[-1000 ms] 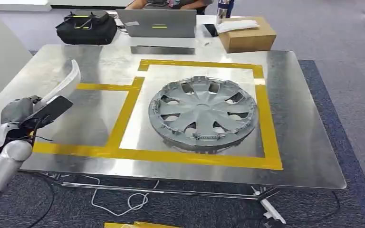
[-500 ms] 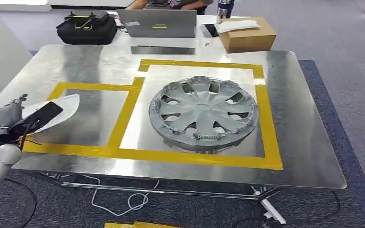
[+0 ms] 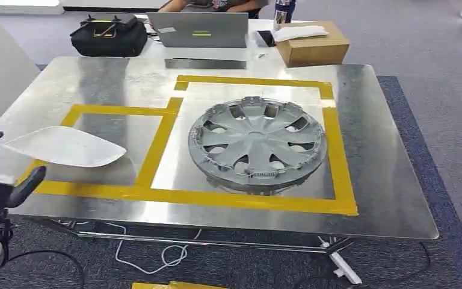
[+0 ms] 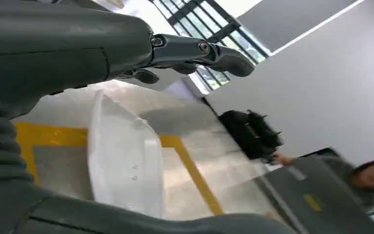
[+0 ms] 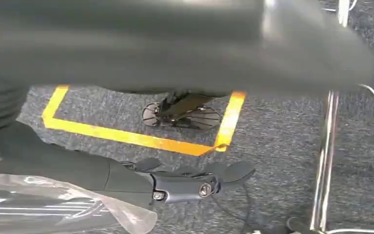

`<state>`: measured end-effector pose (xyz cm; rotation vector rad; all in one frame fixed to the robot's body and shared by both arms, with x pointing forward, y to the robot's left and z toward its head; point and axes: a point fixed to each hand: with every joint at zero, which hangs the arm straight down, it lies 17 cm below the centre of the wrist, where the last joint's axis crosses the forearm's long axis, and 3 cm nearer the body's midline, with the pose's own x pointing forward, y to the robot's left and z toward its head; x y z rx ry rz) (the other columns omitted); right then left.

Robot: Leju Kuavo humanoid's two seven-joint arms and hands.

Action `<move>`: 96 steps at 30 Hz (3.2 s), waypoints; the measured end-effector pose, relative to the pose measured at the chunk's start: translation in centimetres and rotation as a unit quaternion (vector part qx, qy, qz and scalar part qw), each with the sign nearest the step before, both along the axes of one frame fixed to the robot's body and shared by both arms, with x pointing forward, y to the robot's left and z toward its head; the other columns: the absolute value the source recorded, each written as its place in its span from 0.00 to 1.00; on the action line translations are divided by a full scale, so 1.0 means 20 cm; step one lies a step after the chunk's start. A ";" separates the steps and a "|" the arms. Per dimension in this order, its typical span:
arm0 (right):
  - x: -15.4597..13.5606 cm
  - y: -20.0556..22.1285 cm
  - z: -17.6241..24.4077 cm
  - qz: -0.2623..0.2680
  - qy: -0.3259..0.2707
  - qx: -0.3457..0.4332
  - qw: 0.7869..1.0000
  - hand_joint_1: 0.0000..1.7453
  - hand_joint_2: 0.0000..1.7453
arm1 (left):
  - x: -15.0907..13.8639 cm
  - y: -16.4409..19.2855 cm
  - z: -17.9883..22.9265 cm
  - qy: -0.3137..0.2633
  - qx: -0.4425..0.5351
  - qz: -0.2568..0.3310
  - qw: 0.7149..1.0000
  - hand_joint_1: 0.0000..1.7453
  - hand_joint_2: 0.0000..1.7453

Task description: Take the parts from the cabinet and place them on the table.

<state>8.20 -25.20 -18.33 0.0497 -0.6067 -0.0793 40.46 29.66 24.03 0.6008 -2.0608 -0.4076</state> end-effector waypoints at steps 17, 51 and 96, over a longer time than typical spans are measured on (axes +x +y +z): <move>-0.08 -0.01 0.03 0.012 0.020 -0.006 1.000 0.00 0.00 | -0.51 0.58 -0.31 0.031 -0.296 0.151 0.943 0.00 0.00; -0.12 -0.01 0.03 0.027 0.056 0.019 0.998 0.00 0.00 | -1.36 0.38 -2.04 0.507 -0.433 0.305 0.679 0.00 0.00; -0.05 -0.04 -0.03 0.036 0.044 0.010 0.998 0.00 0.00 | -1.33 0.37 -2.04 0.530 -0.380 0.269 0.709 0.00 0.00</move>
